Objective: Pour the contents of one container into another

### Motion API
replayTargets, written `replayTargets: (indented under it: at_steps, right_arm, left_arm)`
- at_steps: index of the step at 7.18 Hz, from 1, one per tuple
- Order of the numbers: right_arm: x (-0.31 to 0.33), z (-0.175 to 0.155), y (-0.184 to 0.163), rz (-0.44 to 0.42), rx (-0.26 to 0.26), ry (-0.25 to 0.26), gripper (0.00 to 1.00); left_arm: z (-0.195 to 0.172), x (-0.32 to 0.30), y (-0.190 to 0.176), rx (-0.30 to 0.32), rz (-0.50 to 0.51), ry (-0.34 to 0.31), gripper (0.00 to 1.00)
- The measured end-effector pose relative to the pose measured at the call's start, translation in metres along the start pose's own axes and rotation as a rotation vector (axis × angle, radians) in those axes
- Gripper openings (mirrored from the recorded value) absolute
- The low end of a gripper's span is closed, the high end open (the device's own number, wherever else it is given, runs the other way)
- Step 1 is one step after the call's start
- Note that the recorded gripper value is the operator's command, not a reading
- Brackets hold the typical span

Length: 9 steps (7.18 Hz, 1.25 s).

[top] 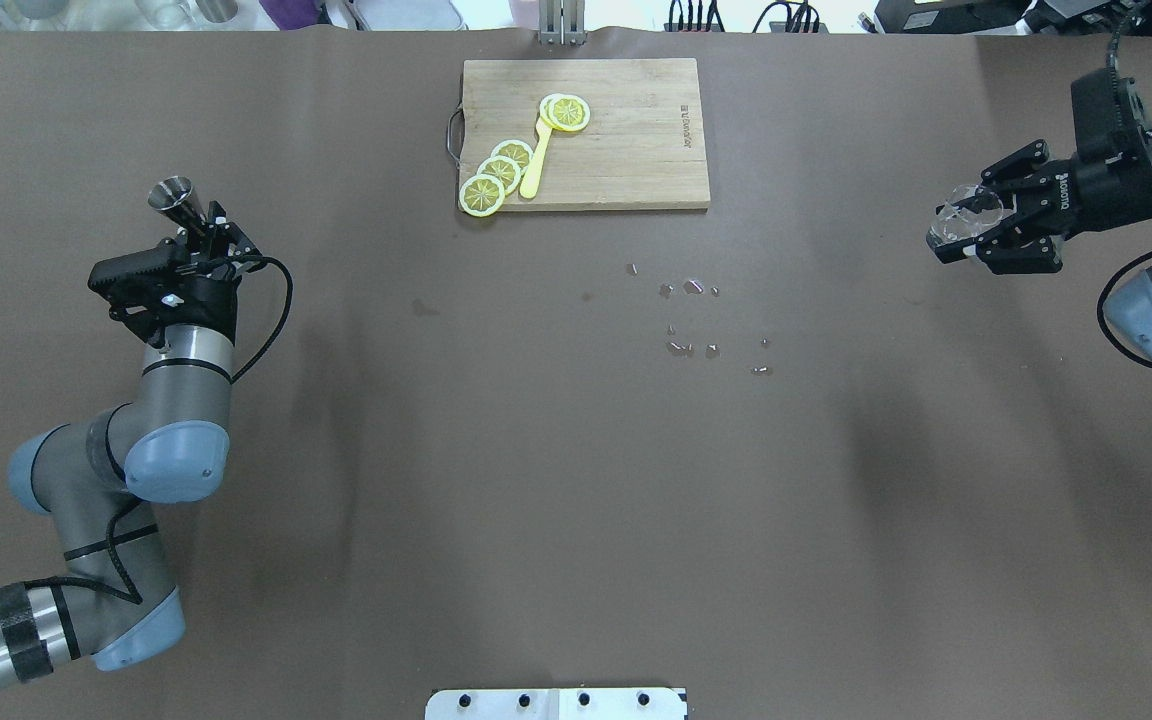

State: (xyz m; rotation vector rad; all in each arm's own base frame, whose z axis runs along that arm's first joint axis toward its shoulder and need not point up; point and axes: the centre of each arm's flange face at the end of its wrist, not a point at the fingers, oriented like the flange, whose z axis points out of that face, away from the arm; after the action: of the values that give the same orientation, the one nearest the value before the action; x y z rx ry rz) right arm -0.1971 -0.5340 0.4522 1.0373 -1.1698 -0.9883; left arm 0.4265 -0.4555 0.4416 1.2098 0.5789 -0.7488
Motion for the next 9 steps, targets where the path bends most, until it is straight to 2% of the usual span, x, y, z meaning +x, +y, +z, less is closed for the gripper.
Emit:
replayTargets:
  at_steps: [2, 4, 5, 6, 7, 8, 9]
  right_arm:
    - [0.001, 0.002, -0.015, -0.037, 0.001, -0.009, 0.0]
    - [0.003, 0.005, -0.033, -0.075, 0.011, -0.014, 0.0]
    - [0.003, 0.008, -0.043, -0.083, 0.014, -0.019, 0.0]
    - [0.003, 0.012, -0.053, -0.086, 0.014, -0.025, 0.0]
    - [0.003, 0.015, -0.064, -0.084, 0.012, -0.03, 0.0]
    - [0.0, 0.016, -0.074, -0.08, 0.008, -0.033, 0.0]
    - [-0.003, 0.016, -0.084, -0.079, 0.007, -0.035, 0.0]
  left_arm:
    - [-0.018, 0.025, -0.031, -0.037, 0.11, 0.065, 0.0]
    - [-0.034, 0.049, -0.048, -0.13, 0.198, 0.162, 0.0]
    - [-0.04, 0.062, -0.051, -0.159, 0.299, 0.218, 0.0]
    - [-0.046, 0.079, -0.056, -0.176, 0.416, 0.303, 0.0]
    - [-0.055, 0.099, -0.063, -0.181, 0.507, 0.419, 0.0]
    - [-0.064, 0.12, -0.07, -0.184, 0.558, 0.536, 0.0]
    - [-0.075, 0.14, -0.073, -0.215, 0.579, 0.67, 0.0]
